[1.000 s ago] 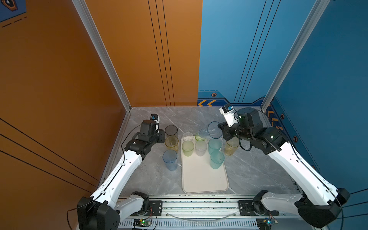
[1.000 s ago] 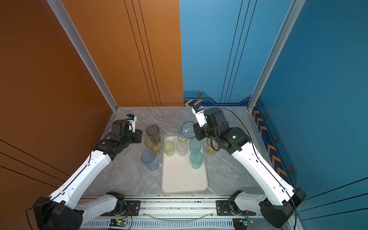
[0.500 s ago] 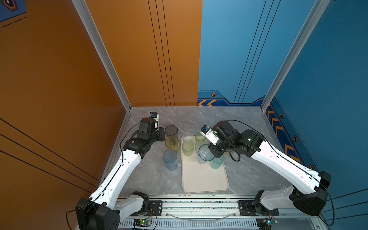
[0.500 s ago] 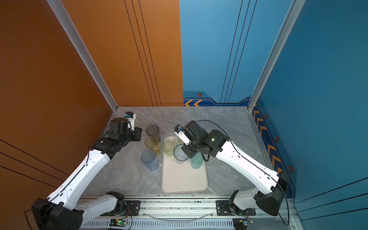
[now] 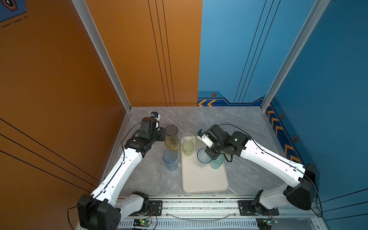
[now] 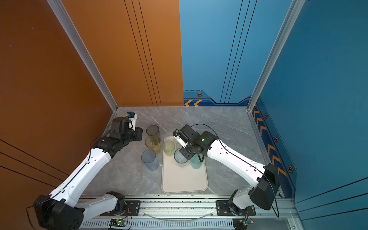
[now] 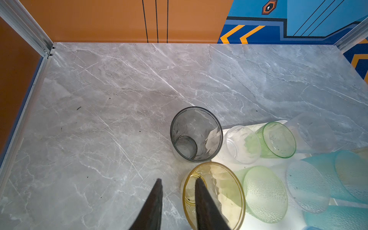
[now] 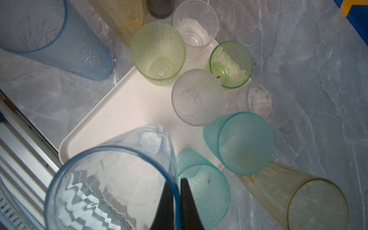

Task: Place the glasses into the tray
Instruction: 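Lower the pale blue cup onto the tray beside the teal cups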

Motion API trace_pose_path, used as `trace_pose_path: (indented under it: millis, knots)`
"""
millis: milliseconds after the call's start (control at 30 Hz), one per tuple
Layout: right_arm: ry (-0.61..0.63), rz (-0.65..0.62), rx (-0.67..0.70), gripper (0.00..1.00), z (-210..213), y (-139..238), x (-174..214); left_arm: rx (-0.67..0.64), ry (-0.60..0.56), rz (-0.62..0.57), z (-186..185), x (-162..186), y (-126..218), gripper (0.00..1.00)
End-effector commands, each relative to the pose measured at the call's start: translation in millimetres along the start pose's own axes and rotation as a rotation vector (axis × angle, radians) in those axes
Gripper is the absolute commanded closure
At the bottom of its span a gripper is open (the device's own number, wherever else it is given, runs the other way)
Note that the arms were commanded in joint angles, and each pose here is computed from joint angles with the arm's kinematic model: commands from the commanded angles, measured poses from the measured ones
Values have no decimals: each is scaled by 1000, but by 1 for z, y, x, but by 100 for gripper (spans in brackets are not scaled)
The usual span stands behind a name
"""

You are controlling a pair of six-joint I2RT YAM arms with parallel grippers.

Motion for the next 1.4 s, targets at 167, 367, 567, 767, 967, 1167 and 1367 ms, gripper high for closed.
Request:
trace_pose_path:
  millis: [167,367,567,767,967,1167,1367]
  knots:
    - [-36,-1,19,100,-5,-22,-7,23,-4,5,-4,-5,1,70]
    - [-39,28,26,100,-8,-32,-7,24,-4,13,-4,-4,-2,70]
    - [-41,53,35,100,-10,-41,-5,24,-7,22,-4,-3,-5,69]
    - [-41,75,31,100,-9,-49,-4,25,-8,30,-4,-2,-7,69]
    - [-41,93,37,100,-10,-55,-3,27,-8,36,-4,-2,-8,68]
    - [-44,112,37,100,-11,-60,-1,31,-9,37,-5,-3,-8,68]
    - [-48,120,37,100,-11,-63,0,32,-12,41,-5,-3,-7,68]
Point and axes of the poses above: each gripper's point midway between its finger pads, its own y axis back along the fingers, its own z axis along the line the jaws close on, x = y × z, the point moved 8 cm from there along y, back along the fingers, and after that the axes turned 10 degrees about -y, right-handed, at the moved point
